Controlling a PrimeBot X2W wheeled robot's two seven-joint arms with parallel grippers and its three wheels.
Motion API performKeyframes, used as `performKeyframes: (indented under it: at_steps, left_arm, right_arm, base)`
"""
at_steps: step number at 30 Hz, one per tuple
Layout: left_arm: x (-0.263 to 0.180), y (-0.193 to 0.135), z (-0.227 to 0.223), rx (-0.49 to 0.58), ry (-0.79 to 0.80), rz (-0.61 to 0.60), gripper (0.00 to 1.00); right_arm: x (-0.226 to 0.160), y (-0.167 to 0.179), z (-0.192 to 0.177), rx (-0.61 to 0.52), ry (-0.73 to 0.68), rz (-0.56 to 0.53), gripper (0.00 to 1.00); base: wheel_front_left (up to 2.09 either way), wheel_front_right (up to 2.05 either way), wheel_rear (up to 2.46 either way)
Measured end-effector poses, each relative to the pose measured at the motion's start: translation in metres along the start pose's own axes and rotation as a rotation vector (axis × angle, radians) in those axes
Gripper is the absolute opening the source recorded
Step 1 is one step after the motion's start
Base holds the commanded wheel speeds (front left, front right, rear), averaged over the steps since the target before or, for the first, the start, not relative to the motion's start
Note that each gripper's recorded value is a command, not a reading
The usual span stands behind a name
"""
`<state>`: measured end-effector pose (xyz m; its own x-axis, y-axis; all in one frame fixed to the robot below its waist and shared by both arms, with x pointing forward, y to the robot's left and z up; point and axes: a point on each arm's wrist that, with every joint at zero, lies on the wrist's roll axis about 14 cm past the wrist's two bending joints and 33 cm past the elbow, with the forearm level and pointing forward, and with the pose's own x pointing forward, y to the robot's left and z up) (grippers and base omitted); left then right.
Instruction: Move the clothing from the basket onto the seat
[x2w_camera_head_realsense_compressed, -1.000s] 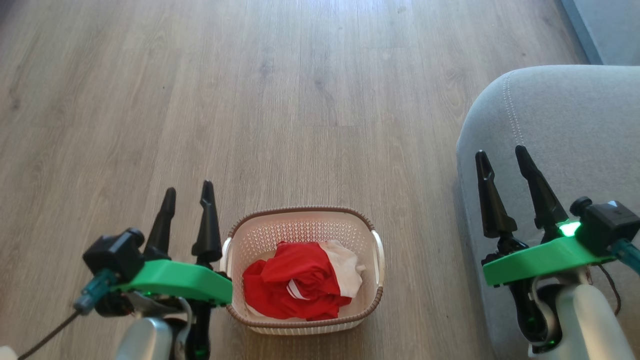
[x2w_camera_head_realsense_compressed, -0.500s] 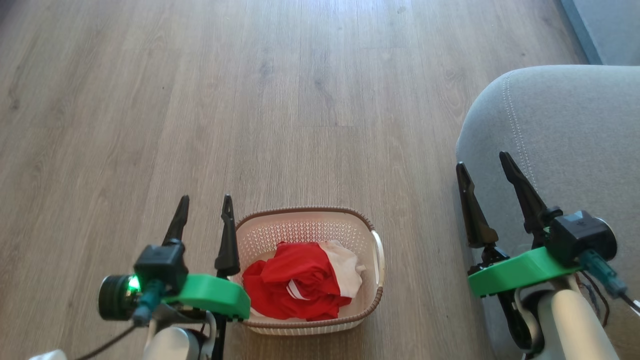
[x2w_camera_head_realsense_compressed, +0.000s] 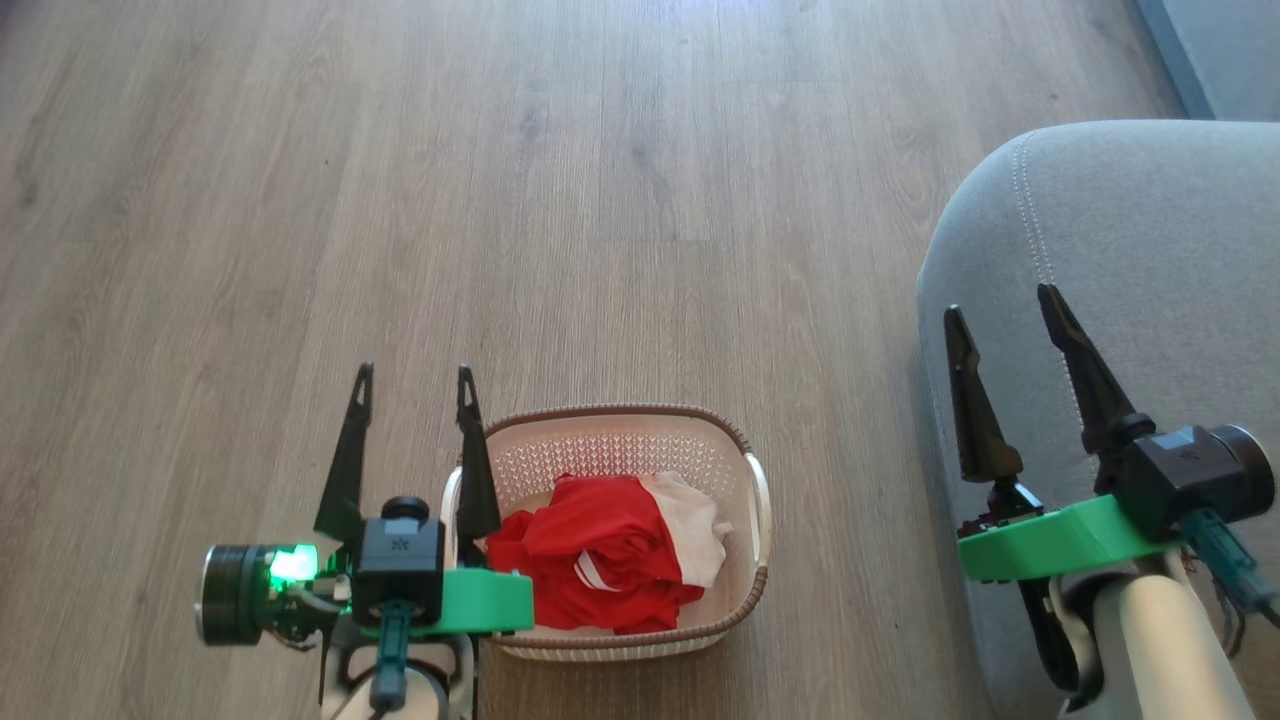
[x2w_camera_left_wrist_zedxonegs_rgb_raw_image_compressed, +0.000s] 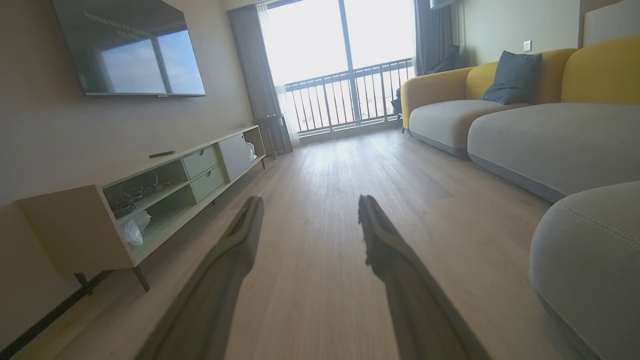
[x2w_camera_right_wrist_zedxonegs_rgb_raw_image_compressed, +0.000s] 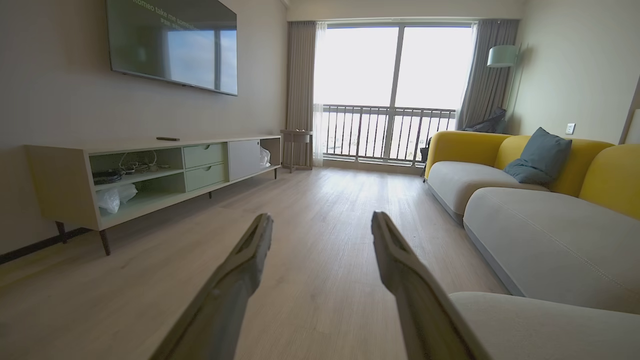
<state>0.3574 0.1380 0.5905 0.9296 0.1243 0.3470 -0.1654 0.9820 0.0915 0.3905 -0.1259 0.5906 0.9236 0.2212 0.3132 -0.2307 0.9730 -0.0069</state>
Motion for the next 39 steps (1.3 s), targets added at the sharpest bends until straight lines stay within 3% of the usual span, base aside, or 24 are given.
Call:
performKeyframes:
  at_steps: [10, 17, 21, 39]
  left_arm:
    - [-0.005, -0.004, -0.015, 0.017, 0.035, -0.024, 1.0]
    - [-0.01, -0.001, -0.062, -0.14, 0.226, -0.032, 1.0]
    - [-0.02, 0.004, -0.088, -0.169, 0.312, -0.044, 1.0]
    - [-0.022, 0.003, -0.101, -0.207, 0.349, -0.074, 1.0]
  right_arm:
    - [-0.006, -0.007, -0.018, -0.027, 0.043, -0.016, 1.0]
    - [-0.013, -0.003, -0.04, 0.002, 0.113, -0.012, 1.0]
    - [-0.017, -0.002, -0.05, 0.011, 0.146, -0.013, 1.0]
    - [-0.02, 0.003, -0.061, 0.02, 0.18, 0.001, 1.0]
  base:
    - [0.0, 0.0, 0.0]
    - [0.0, 0.0, 0.0]
    - [0.0, 0.0, 0.0]
    - [0.0, 0.0, 0.0]
